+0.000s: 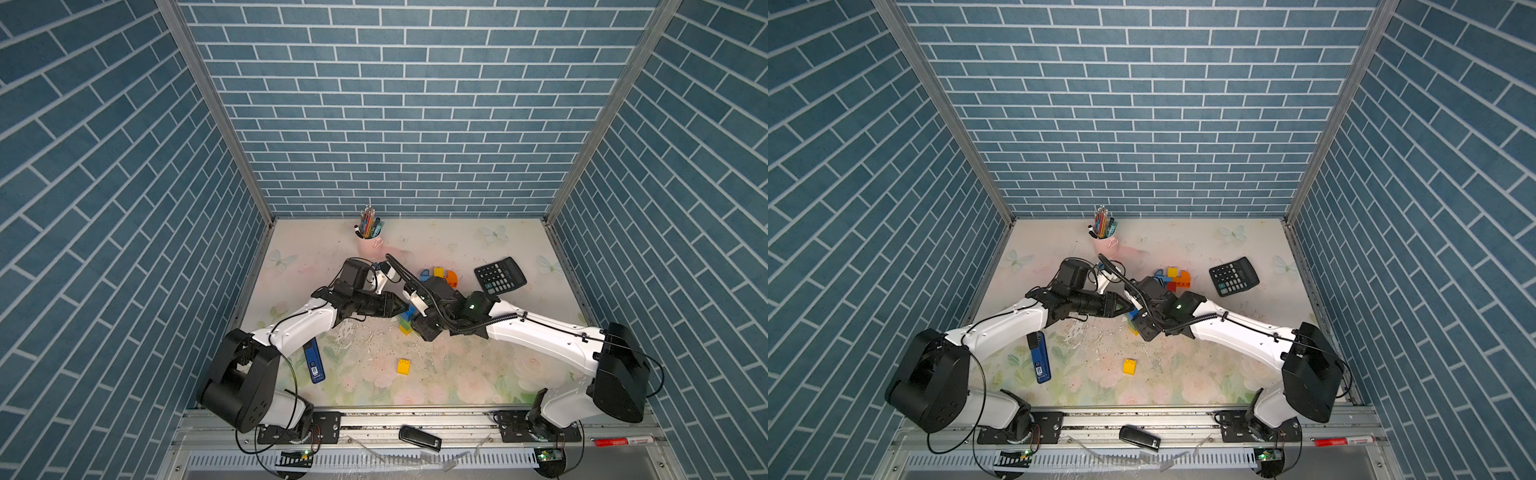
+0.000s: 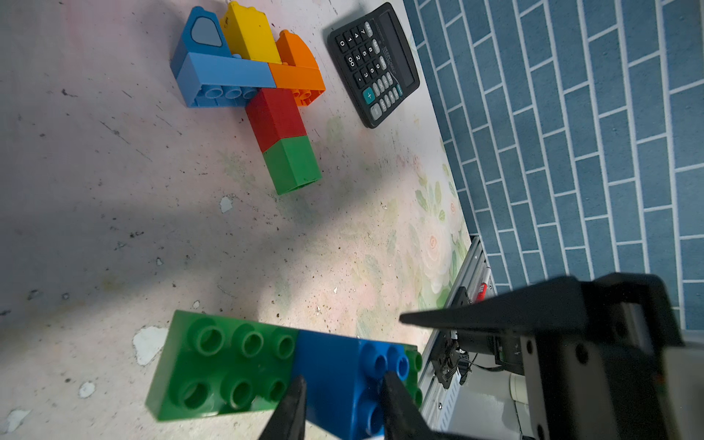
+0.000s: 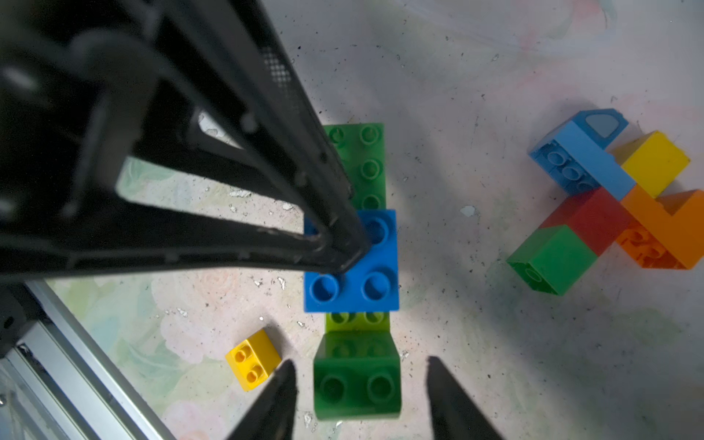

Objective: Assemble a fork with lego
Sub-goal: Assemble the lego brick with the lego brick, then pick up the lego brick from the center of the board.

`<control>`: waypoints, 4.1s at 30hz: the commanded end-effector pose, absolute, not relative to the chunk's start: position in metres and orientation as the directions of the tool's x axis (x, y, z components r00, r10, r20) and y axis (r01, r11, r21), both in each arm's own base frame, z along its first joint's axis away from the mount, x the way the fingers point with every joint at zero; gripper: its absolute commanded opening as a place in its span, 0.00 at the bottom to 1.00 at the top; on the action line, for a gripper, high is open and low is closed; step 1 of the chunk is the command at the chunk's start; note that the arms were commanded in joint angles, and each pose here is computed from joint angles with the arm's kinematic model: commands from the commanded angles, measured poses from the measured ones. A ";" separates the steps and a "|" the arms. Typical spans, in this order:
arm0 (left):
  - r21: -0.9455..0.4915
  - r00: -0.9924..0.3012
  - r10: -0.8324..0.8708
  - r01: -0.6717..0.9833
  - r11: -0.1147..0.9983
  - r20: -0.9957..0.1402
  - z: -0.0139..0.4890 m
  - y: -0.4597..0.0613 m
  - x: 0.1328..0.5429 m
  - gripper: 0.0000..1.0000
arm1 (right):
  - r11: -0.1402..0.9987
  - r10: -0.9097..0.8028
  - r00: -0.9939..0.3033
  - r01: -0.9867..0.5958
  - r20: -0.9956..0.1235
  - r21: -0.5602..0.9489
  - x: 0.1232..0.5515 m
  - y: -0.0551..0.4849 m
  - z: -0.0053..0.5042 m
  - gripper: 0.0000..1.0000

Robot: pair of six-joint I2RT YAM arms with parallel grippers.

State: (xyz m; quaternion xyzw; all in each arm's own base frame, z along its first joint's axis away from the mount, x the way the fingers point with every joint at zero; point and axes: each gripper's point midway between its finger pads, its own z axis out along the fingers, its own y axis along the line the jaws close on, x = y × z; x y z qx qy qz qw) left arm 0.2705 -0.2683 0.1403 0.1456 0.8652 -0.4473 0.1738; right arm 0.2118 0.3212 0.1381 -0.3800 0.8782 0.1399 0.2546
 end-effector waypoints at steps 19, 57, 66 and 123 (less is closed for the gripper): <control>-0.698 -0.905 0.118 0.394 0.598 -0.410 0.132 -0.264 0.270 0.35 | 0.378 0.512 -0.752 -0.237 -0.415 0.895 0.228 0.324 0.187 0.99; -0.695 -0.905 0.120 0.394 0.602 -0.409 0.132 -0.262 0.268 0.34 | 0.111 0.635 -0.772 0.046 -0.035 0.993 0.210 0.324 0.119 0.72; -0.694 -0.904 0.122 0.396 0.601 -0.410 0.132 -0.263 0.268 0.34 | 0.119 0.659 -0.752 0.080 -0.019 0.990 0.214 0.321 0.109 0.63; -0.671 -0.855 0.069 0.450 0.589 -0.513 0.179 -0.262 0.281 0.51 | 0.917 0.000 -0.776 -0.252 -0.631 0.309 0.135 0.323 0.113 0.83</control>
